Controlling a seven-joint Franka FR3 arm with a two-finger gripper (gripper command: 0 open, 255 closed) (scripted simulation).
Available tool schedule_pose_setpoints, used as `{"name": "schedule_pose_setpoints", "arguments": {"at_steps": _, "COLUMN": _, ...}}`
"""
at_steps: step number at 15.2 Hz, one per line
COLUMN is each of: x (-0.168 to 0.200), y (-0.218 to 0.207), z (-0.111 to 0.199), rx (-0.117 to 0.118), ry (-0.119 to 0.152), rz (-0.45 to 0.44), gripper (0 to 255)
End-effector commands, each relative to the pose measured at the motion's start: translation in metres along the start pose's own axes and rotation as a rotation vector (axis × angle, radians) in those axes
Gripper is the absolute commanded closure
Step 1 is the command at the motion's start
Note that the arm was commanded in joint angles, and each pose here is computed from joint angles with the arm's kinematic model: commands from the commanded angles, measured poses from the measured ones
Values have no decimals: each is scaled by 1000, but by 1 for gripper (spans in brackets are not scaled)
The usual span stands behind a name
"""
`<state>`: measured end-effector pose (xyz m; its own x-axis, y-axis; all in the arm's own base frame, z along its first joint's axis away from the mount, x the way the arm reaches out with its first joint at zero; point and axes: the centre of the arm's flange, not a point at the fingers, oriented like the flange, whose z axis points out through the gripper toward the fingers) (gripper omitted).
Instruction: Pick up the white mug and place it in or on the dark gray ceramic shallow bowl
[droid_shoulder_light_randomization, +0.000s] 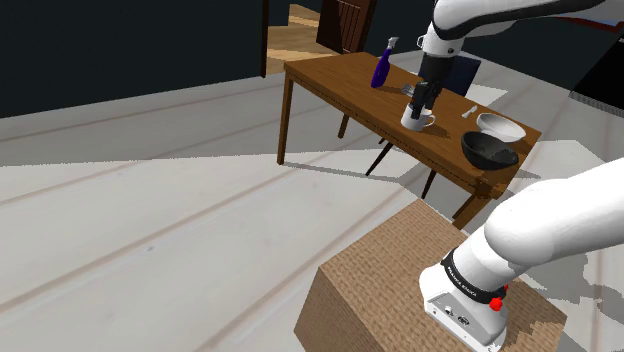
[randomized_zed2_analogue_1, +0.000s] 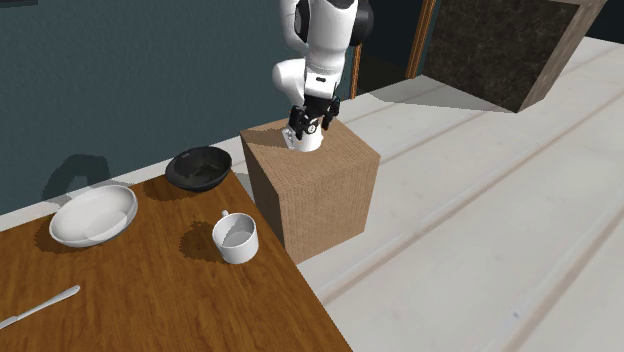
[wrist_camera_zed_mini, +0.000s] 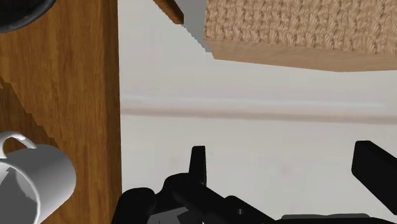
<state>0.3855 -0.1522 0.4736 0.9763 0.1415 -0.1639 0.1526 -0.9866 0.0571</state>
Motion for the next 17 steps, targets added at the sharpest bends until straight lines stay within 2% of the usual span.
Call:
{"name": "schedule_pose_setpoints", "arguments": {"at_steps": 1, "x": 11, "y": 24, "z": 9, "rx": -2, "ry": -1, "rz": 0, "gripper": 0}}
{"name": "schedule_pose_setpoints", "arguments": {"at_steps": 17, "x": 93, "y": 204, "z": 81, "rx": -12, "ry": -8, "rz": 9, "gripper": 0}}
